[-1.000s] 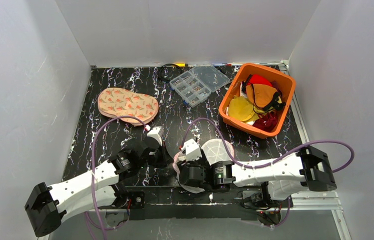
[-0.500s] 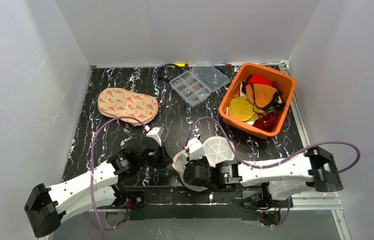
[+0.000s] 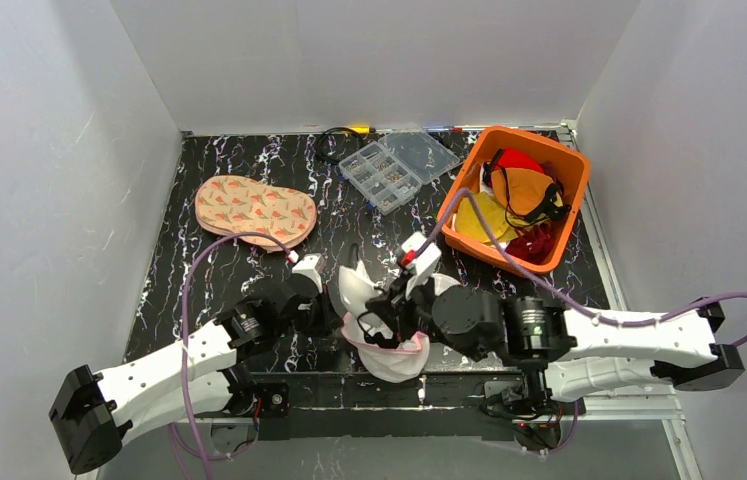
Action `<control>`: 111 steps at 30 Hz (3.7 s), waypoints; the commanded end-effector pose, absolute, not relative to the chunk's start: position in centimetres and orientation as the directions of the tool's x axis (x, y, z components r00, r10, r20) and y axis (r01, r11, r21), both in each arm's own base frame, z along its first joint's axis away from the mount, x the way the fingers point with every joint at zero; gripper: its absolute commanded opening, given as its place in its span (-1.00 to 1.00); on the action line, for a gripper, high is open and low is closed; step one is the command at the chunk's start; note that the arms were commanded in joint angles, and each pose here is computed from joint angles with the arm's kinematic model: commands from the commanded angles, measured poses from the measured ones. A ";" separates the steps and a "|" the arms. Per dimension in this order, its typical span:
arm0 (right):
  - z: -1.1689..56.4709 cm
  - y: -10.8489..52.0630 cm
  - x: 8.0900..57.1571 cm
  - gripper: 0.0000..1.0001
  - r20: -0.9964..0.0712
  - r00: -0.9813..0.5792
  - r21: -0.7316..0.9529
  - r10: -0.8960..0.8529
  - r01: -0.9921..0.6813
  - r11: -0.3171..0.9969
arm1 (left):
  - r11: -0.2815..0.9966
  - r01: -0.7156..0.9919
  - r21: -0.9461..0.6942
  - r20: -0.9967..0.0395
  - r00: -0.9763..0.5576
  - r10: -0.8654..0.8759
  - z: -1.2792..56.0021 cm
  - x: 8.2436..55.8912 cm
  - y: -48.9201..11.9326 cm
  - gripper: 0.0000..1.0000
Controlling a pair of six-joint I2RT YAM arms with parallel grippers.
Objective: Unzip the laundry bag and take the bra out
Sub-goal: Pick up the bra from the laundry bag, then place the bra in the bin, then pick up the laundry bag at the center of the board.
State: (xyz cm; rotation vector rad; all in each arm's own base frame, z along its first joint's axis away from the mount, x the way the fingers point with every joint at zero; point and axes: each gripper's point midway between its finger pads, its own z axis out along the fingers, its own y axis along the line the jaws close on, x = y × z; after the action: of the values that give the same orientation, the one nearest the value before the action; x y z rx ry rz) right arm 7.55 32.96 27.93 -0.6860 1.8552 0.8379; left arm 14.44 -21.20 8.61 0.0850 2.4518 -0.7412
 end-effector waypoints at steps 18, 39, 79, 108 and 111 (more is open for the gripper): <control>44.1 17.7 32.1 -0.97 -0.934 -0.127 -0.351 -0.335 0.135 0.927 | 0.863 0.204 -0.462 -0.585 -0.802 -0.124 10.7 15.7 -20.9 -1.00; 25.8 7.0 43.4 -0.97 -0.776 -0.518 -0.602 -0.360 0.438 0.668 | 0.864 0.163 -0.476 -0.587 -0.791 -0.174 10.4 15.3 -19.5 -1.00; 23.8 12.8 42.5 -0.01 -0.696 -0.458 0.661 0.553 -0.107 0.743 | 0.858 0.176 -0.482 -0.584 -0.795 -0.165 11.2 14.8 -19.4 -1.00; 26.7 12.7 36.9 0.66 -0.801 -0.418 0.483 0.429 -0.027 0.875 | 0.863 0.165 -0.477 -0.577 -0.799 -0.166 12.5 14.6 -19.1 -0.79; 28.3 15.5 33.2 0.70 -0.819 -0.454 0.460 0.350 -0.154 0.875 | 0.856 0.166 -0.490 -0.572 -0.802 -0.172 12.9 14.5 -19.2 -0.63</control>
State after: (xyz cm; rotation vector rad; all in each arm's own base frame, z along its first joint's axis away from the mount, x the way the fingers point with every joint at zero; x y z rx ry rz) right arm 37.07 13.57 24.16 0.3209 1.9976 0.5696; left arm 14.53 -19.36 11.62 -0.0007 2.4093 -0.7042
